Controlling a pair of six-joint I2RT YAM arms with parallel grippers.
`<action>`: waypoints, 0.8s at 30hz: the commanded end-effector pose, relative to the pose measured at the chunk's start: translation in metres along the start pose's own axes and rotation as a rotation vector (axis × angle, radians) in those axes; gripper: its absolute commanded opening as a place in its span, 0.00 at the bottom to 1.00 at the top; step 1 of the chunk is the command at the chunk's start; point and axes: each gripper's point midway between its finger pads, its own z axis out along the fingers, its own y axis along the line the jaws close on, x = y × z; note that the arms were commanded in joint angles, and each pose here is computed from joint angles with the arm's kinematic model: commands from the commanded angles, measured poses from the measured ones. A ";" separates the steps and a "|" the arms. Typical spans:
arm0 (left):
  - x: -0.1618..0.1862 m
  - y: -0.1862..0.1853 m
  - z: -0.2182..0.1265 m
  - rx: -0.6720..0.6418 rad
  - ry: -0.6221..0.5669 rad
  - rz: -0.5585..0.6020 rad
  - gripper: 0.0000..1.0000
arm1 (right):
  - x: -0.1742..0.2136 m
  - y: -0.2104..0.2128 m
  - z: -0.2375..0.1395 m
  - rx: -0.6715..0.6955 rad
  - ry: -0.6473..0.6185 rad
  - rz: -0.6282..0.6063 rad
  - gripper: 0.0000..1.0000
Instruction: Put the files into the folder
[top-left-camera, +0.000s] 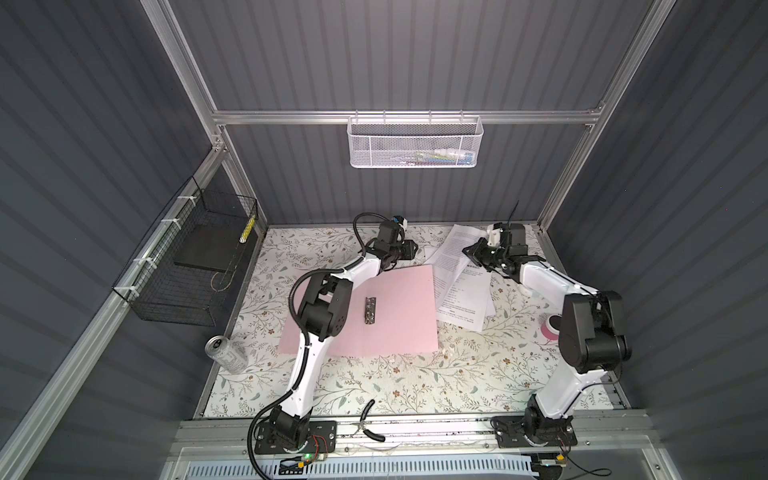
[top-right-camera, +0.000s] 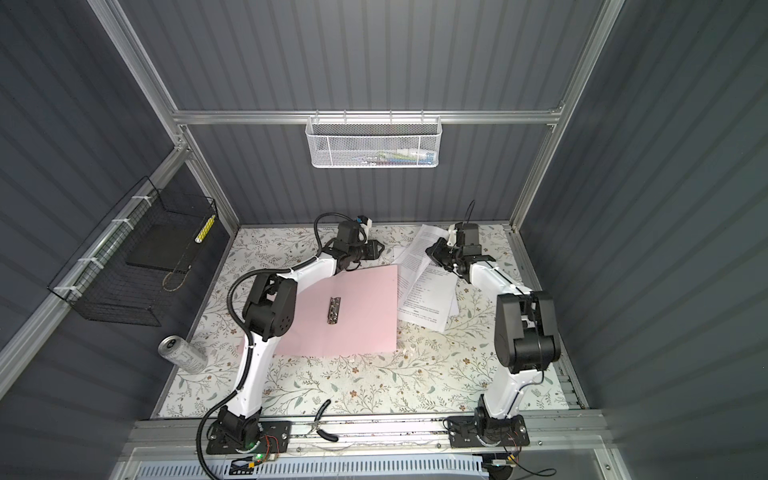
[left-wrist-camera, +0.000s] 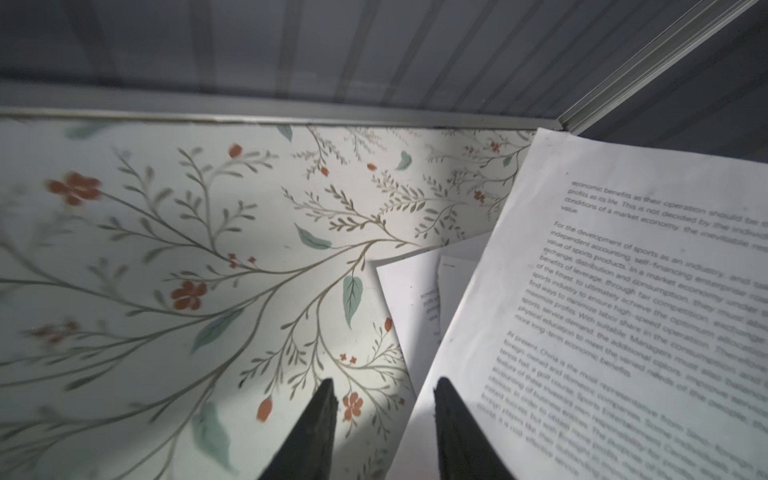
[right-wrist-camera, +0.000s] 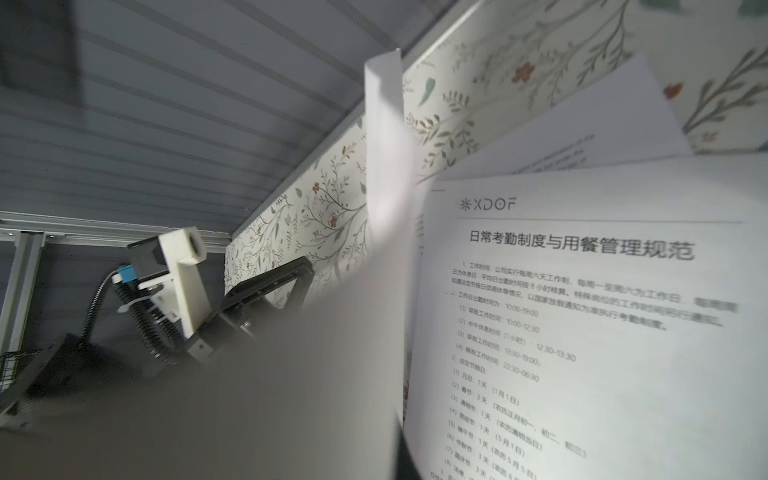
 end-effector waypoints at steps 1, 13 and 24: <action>-0.041 -0.006 -0.062 -0.080 -0.099 0.029 0.41 | -0.013 0.016 -0.032 0.052 -0.049 -0.092 0.00; 0.009 -0.009 -0.211 -0.158 -0.083 -0.069 0.42 | -0.030 0.145 -0.137 0.003 -0.211 -0.356 0.00; 0.046 0.020 -0.345 -0.407 -0.100 -0.057 0.49 | 0.075 0.256 -0.104 -0.406 0.128 -0.356 0.00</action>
